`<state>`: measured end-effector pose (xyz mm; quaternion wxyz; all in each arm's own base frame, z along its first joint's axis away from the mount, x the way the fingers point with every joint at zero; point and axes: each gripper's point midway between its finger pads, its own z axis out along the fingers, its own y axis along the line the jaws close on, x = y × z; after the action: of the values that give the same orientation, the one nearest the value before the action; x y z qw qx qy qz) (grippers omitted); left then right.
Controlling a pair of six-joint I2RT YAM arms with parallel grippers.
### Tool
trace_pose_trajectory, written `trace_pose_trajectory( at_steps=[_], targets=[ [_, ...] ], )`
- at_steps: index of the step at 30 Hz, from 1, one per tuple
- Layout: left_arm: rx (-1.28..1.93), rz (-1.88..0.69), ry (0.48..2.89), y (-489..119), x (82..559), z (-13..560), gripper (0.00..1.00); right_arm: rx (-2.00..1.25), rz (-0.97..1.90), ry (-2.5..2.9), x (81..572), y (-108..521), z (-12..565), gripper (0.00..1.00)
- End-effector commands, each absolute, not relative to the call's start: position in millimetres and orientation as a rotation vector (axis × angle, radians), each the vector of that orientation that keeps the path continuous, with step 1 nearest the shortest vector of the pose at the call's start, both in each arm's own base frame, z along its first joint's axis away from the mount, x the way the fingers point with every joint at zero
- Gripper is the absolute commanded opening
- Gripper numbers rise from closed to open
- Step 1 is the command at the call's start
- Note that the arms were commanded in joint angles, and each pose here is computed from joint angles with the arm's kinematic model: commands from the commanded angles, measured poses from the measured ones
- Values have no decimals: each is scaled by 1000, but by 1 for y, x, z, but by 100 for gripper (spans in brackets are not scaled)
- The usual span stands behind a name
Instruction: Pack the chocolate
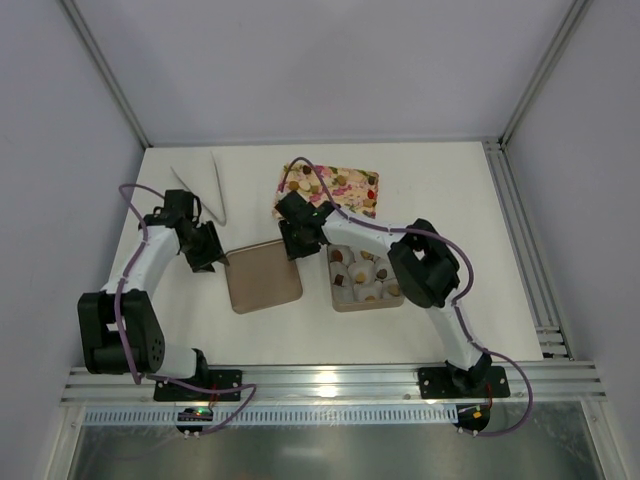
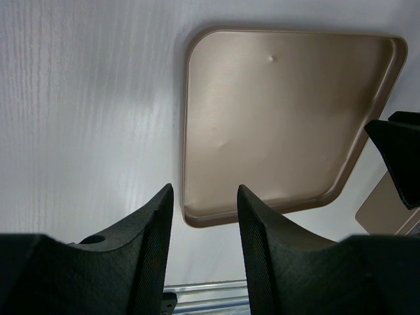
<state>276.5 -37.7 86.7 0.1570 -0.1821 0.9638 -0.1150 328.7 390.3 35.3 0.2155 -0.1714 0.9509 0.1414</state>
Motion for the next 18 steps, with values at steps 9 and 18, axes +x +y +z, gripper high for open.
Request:
trace_pose_trajectory(
  at_steps=[9, 18],
  targets=[
    [-542, -330, 2724, -36, 280, 92, 45, -441, 311, 2649, 333, 397, 16, 27],
    [-527, -412, 2736, -46, 284, 85, 55, -438, 436, 2649, 334, 397, 38, 4]
  ],
)
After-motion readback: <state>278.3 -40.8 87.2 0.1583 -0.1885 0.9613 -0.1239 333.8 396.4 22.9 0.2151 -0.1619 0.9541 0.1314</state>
